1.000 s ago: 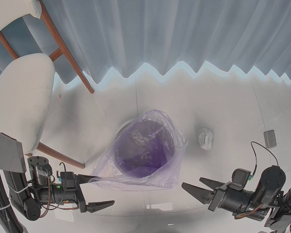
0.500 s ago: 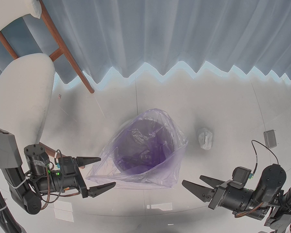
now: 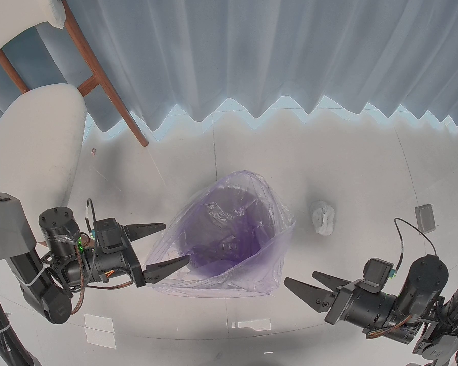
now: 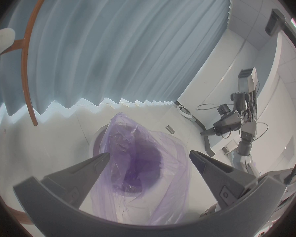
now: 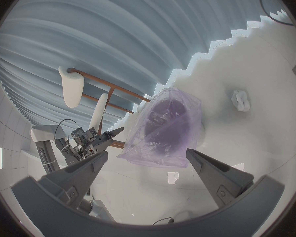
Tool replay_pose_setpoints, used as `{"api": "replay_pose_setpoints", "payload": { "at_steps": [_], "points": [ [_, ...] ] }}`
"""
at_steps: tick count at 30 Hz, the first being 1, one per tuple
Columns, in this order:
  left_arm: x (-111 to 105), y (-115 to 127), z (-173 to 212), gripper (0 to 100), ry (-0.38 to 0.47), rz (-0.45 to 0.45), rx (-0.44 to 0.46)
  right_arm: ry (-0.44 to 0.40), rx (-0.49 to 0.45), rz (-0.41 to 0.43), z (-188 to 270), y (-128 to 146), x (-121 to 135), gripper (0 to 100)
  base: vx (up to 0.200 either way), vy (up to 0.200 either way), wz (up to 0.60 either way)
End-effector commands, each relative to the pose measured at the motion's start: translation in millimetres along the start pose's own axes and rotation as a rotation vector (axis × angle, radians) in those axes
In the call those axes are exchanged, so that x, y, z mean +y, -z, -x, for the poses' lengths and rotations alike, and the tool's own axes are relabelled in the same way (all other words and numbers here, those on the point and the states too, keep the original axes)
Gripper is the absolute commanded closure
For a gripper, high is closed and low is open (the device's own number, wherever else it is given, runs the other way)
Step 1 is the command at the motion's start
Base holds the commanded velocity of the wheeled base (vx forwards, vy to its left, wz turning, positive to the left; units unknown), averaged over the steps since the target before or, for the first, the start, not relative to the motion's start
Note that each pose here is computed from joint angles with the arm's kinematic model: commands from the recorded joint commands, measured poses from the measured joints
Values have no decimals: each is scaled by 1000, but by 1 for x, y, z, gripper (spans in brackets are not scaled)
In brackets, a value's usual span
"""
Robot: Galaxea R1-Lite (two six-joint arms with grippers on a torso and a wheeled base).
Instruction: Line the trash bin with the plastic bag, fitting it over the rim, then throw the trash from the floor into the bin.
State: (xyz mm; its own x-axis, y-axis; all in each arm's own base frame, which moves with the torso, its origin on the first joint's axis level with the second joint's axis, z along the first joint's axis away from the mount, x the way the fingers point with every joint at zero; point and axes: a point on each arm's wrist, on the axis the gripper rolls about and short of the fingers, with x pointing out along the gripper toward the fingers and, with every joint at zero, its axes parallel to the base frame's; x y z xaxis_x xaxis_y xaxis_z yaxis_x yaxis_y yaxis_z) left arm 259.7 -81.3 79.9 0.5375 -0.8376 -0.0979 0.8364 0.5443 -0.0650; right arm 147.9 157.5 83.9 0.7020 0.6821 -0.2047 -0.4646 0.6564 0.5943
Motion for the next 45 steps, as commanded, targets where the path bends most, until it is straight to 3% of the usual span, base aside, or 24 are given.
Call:
{"api": "replay_pose_setpoints", "payload": {
  "at_steps": [1, 6, 12, 19, 22, 26, 32, 36, 39, 41, 45],
  "points": [
    [5, -7, -2, 0, -10, 72, -28, -5, -30, -14, -9, -4, 0, 0, -200, 0, 0],
    [1, -15, 1, 0, -3, 148, -48, -1, -57, -39, -14, -8, 0, 0, -200, 0, 0],
    [-6, -18, 4, 0, 12, 129, -51, 8, -53, -46, -20, -6, -2, 0, -200, 0, 0],
    [8, -31, -11, 0, 15, 79, -110, 46, -85, -49, -27, -8, -4, 0, -29, 0, 0],
    [10, -15, -21, 0, 25, 100, -69, 46, -85, -47, -26, -8, -4, 0, 0, 0, 0],
    [11, 6, -33, 0, -8, 48, -13, 50, -79, -48, -26, -7, -5, 0, 0, 0, 0],
    [19, 34, -52, 0, -4, 43, 40, 56, -62, -44, -27, -3, -6, 0, 0, 0, 0],
    [11, 42, -54, 0, 18, 54, 71, 65, -51, -44, -28, -1, -8, 0, 0, 0, 0],
    [0, 60, -49, 0, 45, 50, 145, 75, -36, -45, -30, 3, -10, 0, 0, 0, 0],
    [-2, 77, -48, 0, 60, -5, 196, 85, -25, -50, -34, 6, -12, 0, 0, 0, 0],
    [-5, 83, -48, 0, 74, -16, 216, 44, -44, -85, -43, 4, -3, 0, 0, 0, 0]
  ]
}}
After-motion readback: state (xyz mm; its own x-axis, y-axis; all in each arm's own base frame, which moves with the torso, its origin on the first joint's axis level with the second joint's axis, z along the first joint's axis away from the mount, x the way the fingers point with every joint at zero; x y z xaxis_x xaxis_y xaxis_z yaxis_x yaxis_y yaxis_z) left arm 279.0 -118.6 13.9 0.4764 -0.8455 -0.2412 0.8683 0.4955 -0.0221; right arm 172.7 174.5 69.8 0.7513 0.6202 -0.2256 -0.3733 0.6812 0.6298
